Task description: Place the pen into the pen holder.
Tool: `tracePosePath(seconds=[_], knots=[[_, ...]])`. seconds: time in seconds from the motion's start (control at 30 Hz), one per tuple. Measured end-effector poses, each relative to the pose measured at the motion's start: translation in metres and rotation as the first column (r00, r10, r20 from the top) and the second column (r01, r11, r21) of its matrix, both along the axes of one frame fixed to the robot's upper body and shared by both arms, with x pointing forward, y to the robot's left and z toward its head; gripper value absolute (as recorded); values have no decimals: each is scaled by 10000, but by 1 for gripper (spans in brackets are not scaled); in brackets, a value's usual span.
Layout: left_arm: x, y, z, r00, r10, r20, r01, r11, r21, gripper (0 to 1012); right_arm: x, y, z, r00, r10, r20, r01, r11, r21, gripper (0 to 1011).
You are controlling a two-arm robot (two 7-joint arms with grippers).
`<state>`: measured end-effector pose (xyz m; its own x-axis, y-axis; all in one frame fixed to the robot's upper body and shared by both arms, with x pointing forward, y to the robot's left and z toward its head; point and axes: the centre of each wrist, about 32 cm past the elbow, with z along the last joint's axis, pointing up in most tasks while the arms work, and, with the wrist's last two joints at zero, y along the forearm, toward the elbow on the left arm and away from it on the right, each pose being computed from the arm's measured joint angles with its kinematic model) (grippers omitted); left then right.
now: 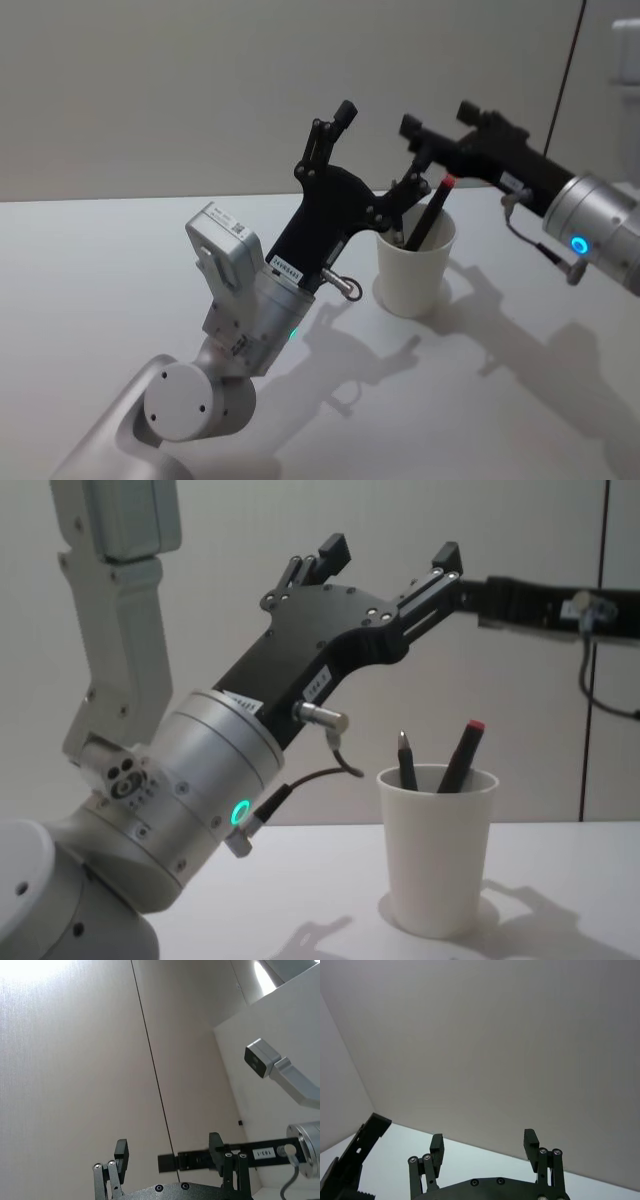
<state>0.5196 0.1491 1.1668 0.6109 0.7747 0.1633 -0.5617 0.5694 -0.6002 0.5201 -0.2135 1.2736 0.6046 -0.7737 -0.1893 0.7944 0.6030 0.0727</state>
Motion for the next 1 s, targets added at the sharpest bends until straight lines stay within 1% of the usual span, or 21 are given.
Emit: tracePosePath(seconds=[0.2,0.33,0.47,0.6,0.67,0.83,0.9,1.0], knots=[[0,0,0,10000,0,1,0,10000,0,1001,-10,-55,120,9979,-392,522,388,9992,78,1001],[0,0,0,10000,0,0,0,10000,0,1001,-20,-100,196,9936,-756,843,752,9971,76,1002],[0,0,0,10000,0,0,0,10000,0,1001,-32,-168,282,9844,-1274,1212,1279,9918,31,1001],[0,0,0,10000,1,-1,-1,10000,-1,1001,-40,-218,341,9757,-1649,1442,1667,9860,-8,1001],[0,0,0,10000,0,0,0,10000,-1,1001,-45,-266,388,9665,-1974,1642,2010,9796,-52,1002],[0,5,4,10000,18,-39,-17,10000,19,1001,-47,-270,390,9655,-2002,1665,2040,9790,-57,1001],[-4,17,9,9999,55,-120,-54,10000,67,1001,-51,-268,380,9654,-2010,1659,2049,9788,-69,1001],[-11,38,21,9994,141,-308,-136,9997,185,1001,-71,-267,322,9645,-2071,1640,2120,9772,-129,1001]])
